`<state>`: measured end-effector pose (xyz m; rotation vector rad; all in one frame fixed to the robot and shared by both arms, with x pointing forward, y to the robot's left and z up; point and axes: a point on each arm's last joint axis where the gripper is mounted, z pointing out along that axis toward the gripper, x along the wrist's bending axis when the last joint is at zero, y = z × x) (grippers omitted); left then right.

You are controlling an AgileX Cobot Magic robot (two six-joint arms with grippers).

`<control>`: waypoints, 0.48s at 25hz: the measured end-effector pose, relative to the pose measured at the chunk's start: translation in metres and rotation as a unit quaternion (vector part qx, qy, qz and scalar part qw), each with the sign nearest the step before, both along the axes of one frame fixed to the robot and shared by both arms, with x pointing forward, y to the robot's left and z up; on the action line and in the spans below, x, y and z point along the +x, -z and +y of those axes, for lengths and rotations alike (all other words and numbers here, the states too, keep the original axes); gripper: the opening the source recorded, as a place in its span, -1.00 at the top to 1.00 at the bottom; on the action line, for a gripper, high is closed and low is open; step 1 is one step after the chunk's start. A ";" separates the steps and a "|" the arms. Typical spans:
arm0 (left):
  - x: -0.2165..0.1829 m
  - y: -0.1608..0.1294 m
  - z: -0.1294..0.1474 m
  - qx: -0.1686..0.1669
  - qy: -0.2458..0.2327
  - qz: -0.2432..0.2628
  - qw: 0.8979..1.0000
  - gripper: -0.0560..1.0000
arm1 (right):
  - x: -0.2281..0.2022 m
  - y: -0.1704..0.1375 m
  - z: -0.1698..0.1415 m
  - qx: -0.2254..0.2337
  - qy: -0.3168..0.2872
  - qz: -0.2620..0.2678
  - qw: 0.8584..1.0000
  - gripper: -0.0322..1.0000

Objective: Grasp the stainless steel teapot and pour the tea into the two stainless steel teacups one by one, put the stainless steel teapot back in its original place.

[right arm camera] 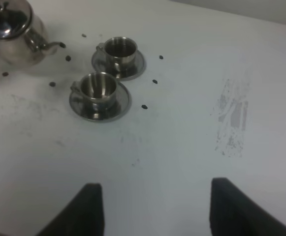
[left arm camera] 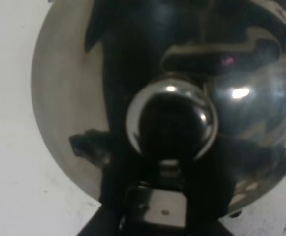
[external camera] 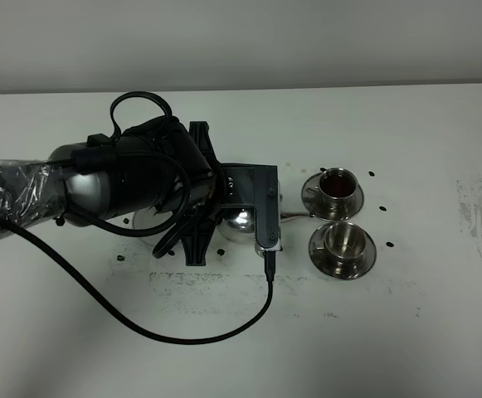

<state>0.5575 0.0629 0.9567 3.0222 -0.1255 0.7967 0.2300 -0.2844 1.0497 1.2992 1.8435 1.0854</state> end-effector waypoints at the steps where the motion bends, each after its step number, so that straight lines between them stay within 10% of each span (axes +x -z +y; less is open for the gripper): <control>1: 0.000 0.000 -0.002 0.000 0.002 0.000 1.000 0.55 | 0.000 0.000 0.000 0.000 0.000 0.000 1.000 0.04; 12: 0.010 0.004 -0.029 0.009 0.003 -0.003 1.000 0.55 | 0.000 0.000 0.000 0.001 -0.001 0.000 1.000 0.04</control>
